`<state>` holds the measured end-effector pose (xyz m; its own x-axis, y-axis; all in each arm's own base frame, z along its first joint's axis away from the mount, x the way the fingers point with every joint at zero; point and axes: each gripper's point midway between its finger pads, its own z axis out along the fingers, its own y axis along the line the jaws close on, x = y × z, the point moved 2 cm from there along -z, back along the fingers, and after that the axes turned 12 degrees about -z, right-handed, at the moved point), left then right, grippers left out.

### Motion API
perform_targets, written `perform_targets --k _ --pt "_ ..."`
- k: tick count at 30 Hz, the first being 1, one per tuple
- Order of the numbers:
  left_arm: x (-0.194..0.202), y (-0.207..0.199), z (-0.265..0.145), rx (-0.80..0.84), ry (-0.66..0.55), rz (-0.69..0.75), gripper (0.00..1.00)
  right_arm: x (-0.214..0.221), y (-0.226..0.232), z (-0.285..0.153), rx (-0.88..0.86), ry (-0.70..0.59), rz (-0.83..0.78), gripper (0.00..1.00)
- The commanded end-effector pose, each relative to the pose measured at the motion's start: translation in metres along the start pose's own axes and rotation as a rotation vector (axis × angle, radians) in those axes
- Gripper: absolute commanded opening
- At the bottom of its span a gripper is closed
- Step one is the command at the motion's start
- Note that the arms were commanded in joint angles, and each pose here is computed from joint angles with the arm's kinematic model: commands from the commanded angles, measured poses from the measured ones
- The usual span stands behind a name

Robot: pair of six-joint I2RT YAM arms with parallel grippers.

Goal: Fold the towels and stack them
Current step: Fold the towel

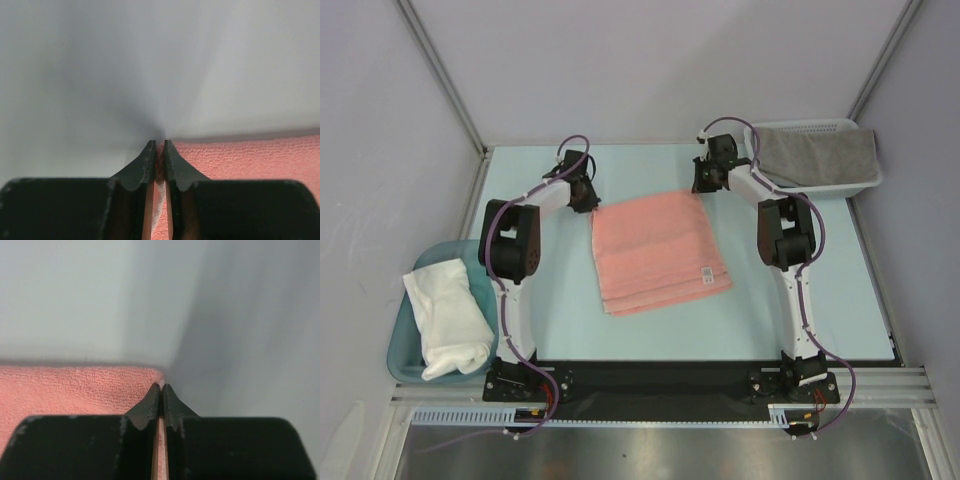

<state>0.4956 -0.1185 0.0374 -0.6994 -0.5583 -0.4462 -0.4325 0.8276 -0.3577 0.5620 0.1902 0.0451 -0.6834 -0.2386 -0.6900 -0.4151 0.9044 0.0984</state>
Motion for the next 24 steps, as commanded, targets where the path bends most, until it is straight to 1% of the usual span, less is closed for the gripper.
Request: perform_targets --k 1,5,9,10,11,13,14,15,18,22,23,24 --pt "-0.004 -0.004 0.001 0.023 0.013 0.025 0.15 -0.022 -0.013 -0.010 0.032 -0.060 0.021 0.03" --pt "-0.022 -0.013 -0.007 0.047 -0.027 0.038 0.13 -0.031 -0.029 -0.024 0.077 -0.096 0.064 0.00" --pt "-0.040 -0.021 -0.013 0.085 -0.056 0.050 0.11 -0.032 -0.044 -0.038 0.119 -0.127 0.108 0.00" --pt "-0.043 -0.022 -0.014 0.086 -0.059 0.060 0.14 -0.034 -0.046 -0.042 0.125 -0.140 0.114 0.00" --pt "-0.047 -0.027 -0.017 0.097 -0.069 0.069 0.25 -0.033 -0.049 -0.044 0.132 -0.143 0.116 0.00" --pt "-0.051 -0.029 -0.021 0.109 -0.079 0.078 0.30 -0.034 -0.050 -0.044 0.125 -0.151 0.118 0.00" --pt "-0.049 -0.028 -0.021 0.113 -0.076 0.081 0.37 -0.033 -0.050 -0.042 0.122 -0.148 0.118 0.00" --pt "-0.051 -0.030 -0.023 0.120 -0.084 0.093 0.40 -0.033 -0.049 -0.042 0.117 -0.150 0.119 0.00" --pt "-0.046 -0.034 -0.026 0.156 -0.062 0.108 0.44 -0.035 -0.048 -0.040 0.107 -0.158 0.124 0.00" --pt "-0.035 -0.040 -0.028 0.224 -0.028 0.120 0.44 -0.036 -0.048 -0.040 0.106 -0.160 0.127 0.00" --pt "-0.027 -0.039 -0.027 0.243 0.000 0.122 0.45 -0.036 -0.048 -0.040 0.104 -0.160 0.127 0.00" --pt "-0.029 -0.044 -0.027 0.281 -0.014 0.124 0.46 -0.037 -0.048 -0.040 0.104 -0.162 0.126 0.00"
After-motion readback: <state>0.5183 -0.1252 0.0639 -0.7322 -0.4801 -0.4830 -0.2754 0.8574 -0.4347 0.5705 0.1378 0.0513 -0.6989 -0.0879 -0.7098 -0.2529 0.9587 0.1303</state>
